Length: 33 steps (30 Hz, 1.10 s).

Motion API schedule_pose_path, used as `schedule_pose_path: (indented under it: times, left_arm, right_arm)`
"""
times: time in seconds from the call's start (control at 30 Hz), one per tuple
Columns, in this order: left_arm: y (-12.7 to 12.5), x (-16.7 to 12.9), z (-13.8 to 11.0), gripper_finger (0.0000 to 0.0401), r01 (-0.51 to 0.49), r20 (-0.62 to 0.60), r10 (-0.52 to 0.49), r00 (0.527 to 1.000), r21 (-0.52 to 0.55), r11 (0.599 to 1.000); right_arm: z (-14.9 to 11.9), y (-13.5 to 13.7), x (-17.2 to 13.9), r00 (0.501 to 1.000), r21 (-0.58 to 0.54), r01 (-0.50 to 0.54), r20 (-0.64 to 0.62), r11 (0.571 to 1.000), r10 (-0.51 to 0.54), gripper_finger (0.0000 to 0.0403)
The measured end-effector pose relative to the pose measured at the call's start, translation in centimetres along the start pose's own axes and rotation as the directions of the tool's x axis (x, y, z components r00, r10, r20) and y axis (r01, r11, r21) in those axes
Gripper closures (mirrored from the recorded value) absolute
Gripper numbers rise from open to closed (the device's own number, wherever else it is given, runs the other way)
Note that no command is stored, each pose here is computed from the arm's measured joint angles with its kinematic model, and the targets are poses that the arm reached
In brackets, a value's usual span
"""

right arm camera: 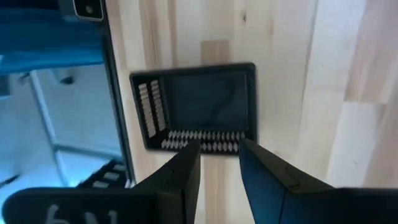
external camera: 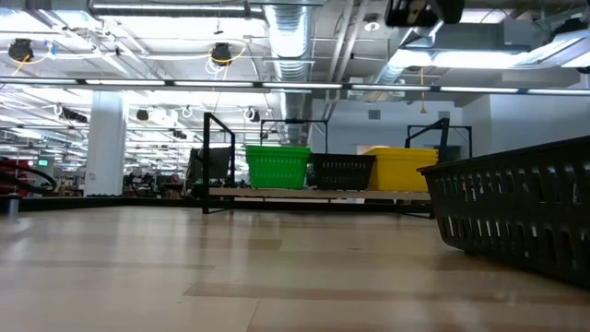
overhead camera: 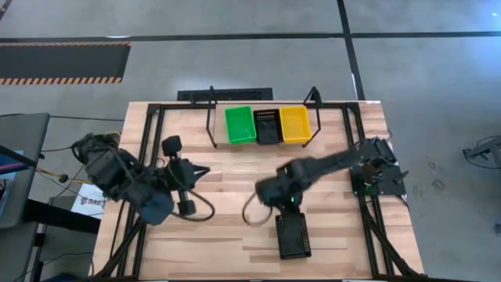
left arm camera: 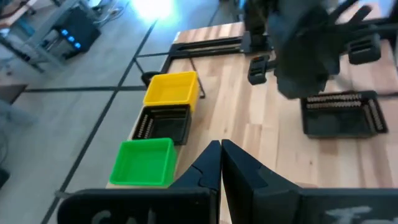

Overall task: Stack baskets on shelf by color
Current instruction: Stack the black bin on top of the black bin

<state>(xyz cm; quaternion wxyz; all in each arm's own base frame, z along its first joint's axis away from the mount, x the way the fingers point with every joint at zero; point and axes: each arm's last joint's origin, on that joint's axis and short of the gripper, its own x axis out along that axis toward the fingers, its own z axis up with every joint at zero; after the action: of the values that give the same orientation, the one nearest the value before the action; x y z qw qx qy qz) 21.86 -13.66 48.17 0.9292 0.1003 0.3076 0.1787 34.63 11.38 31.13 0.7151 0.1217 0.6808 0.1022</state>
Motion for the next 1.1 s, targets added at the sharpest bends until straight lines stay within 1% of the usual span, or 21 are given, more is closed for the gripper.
schedule_pose_path:
  times: [0.13, 0.2, 0.33, 0.5, 0.63, 0.93, 1.1]
  left_arm:
    - [-0.4, -0.4, -0.1, 0.0401, 0.016, 0.006, -0.016, 1.000, 0.024, 1.000]
    - [-0.4, -0.5, -0.2, 0.0401, 0.019, 0.009, -0.019, 1.000, 0.030, 0.999]
    - [-0.5, -0.5, -0.2, 0.0401, 0.022, 0.009, -0.022, 1.000, 0.040, 0.999]
    - [-0.5, -0.5, -0.2, 0.0401, 0.022, 0.009, -0.022, 1.000, 0.040, 0.999]
    - [-0.5, -0.5, -0.2, 0.0401, 0.022, 0.009, -0.022, 1.000, 0.034, 0.999]
    - [-0.5, -0.5, -0.2, 0.0401, 0.021, 0.009, -0.021, 1.000, 0.026, 0.999]
    - [-0.5, -0.5, -0.2, 0.0401, 0.021, 0.009, -0.021, 1.000, 0.024, 0.999]
  right_arm:
    - [0.2, 2.7, 2.3, 0.998, 0.008, 0.052, 0.038, 0.999, -0.052, 0.0269]
    - [0.5, 3.4, 3.5, 0.998, 0.028, 0.057, 0.025, 0.998, -0.058, 0.0266]
    - [0.5, 3.9, 6.0, 0.992, 0.038, 0.110, -0.059, 0.993, -0.107, 0.0247]
    - [-0.5, 2.9, 8.4, 0.959, 0.032, 0.222, -0.186, 0.974, -0.213, 0.0206]
    - [-0.6, 1.6, 9.6, 0.954, 0.033, 0.235, -0.201, 0.971, -0.224, 0.0186]
    - [-0.2, -0.4, 11.9, 0.970, 0.003, 0.213, -0.123, 0.977, -0.211, 0.0194]
    - [-0.4, -1.8, 13.3, 0.969, -0.006, 0.211, -0.127, 0.978, -0.210, 0.0195]
